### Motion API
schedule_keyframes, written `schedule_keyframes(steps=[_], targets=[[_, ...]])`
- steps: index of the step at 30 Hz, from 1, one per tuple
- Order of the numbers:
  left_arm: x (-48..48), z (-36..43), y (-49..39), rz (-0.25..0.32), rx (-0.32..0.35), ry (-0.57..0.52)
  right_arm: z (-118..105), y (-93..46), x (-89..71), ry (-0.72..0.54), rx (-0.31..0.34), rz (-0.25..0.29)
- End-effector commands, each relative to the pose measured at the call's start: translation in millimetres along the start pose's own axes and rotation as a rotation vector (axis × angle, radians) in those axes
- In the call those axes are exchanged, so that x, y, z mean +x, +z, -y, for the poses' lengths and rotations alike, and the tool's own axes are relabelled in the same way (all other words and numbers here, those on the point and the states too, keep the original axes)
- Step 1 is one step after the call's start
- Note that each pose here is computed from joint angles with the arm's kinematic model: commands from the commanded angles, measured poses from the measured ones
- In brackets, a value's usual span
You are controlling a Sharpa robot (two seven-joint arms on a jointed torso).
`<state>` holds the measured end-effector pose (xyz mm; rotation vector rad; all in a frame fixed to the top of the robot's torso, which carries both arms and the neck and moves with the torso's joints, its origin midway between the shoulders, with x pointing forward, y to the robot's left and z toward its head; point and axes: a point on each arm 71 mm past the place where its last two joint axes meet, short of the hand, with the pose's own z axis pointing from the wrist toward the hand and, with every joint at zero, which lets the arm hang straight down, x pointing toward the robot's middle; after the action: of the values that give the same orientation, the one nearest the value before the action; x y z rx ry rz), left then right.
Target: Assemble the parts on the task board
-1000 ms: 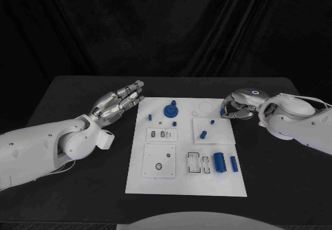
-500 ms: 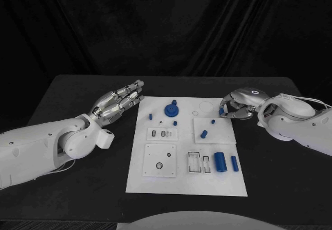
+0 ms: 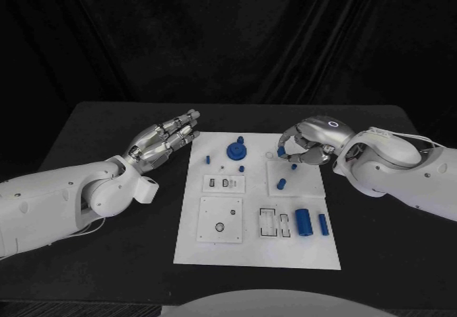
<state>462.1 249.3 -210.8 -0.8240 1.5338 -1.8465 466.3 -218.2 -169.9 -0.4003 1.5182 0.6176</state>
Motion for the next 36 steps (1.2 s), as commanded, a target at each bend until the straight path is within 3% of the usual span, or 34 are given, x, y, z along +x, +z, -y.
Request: schedule_keyframes(steps=[1, 17, 36], targets=[[2.4, 0.1, 0.8, -0.013, 0.007, -0.006, -13, 6.6, 0.3, 0.007, -0.001, 0.009], [4.7, -1.1, 4.2, -0.020, 0.008, -0.008, -71, 45.6, 25.0, 0.022, -0.095, -0.045], [5.2, -1.7, 6.0, -0.025, 0.009, -0.010, -84, 52.0, 48.0, 0.020, -0.050, -0.162]])
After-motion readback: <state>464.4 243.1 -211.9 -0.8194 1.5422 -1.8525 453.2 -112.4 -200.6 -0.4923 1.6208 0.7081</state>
